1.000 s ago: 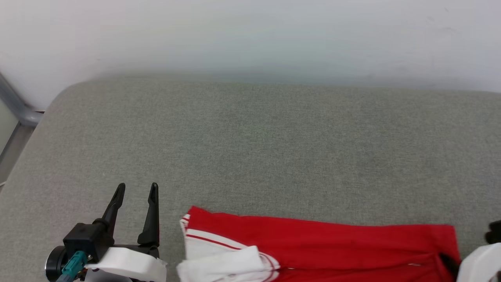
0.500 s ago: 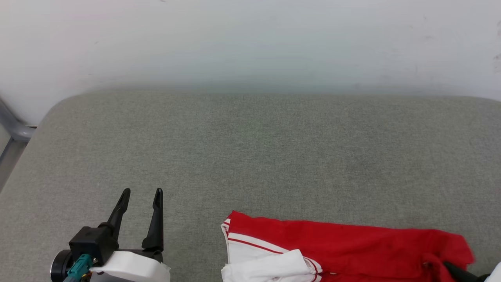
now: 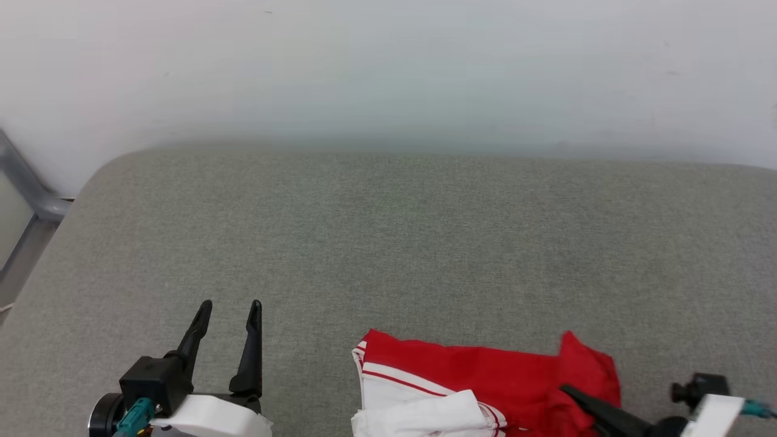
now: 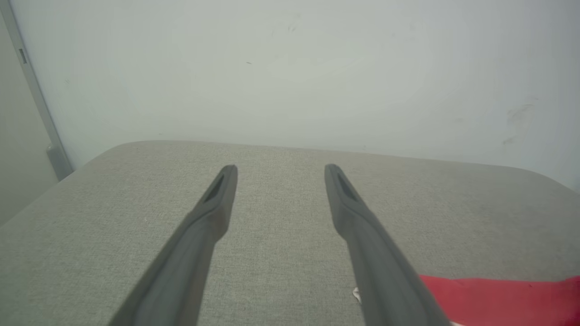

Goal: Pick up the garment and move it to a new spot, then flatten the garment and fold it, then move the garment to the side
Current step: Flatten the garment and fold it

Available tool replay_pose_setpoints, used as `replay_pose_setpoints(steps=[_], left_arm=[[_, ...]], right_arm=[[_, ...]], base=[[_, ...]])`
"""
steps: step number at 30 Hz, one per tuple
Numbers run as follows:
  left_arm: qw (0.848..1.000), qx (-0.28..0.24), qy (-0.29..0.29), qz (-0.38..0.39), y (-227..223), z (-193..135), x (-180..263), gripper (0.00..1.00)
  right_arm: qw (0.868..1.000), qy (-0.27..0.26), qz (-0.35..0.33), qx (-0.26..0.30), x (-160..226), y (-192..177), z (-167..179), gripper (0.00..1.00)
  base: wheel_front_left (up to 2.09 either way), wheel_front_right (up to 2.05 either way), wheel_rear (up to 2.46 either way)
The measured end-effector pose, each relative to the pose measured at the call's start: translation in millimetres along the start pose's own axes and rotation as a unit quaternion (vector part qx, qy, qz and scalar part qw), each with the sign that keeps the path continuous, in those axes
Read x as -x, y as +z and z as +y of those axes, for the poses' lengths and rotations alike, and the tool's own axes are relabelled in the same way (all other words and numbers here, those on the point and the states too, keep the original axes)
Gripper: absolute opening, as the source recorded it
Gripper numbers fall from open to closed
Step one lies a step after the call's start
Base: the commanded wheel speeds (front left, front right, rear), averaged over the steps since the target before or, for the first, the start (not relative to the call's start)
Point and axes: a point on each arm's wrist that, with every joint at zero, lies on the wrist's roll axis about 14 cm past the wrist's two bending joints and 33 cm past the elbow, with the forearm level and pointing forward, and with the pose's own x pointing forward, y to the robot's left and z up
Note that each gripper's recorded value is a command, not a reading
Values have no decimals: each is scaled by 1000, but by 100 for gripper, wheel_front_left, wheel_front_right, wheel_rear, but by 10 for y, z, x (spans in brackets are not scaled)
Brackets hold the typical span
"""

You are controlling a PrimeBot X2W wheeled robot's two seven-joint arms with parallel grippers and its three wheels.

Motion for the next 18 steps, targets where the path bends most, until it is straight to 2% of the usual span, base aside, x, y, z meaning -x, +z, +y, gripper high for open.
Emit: replay_pose_setpoints(steps=[3,10,13,18], left_arm=[[1000,-3,4,-2,20,26,-1,100],[1000,-6,13,0,12,102,-18,100],[1000,-5,16,3,-6,123,-56,100],[1000,-2,25,15,-101,182,-120,100]], right_arm=[[999,35,29,-19,-243,-222,131,0],[993,67,88,-43,-721,-684,320,0],[991,62,106,-46,-908,-824,323,0],[993,13,116,-33,-1128,-941,81,0]], base=[[0,0,0],[0,0,0],[0,0,0],[0,0,0]])
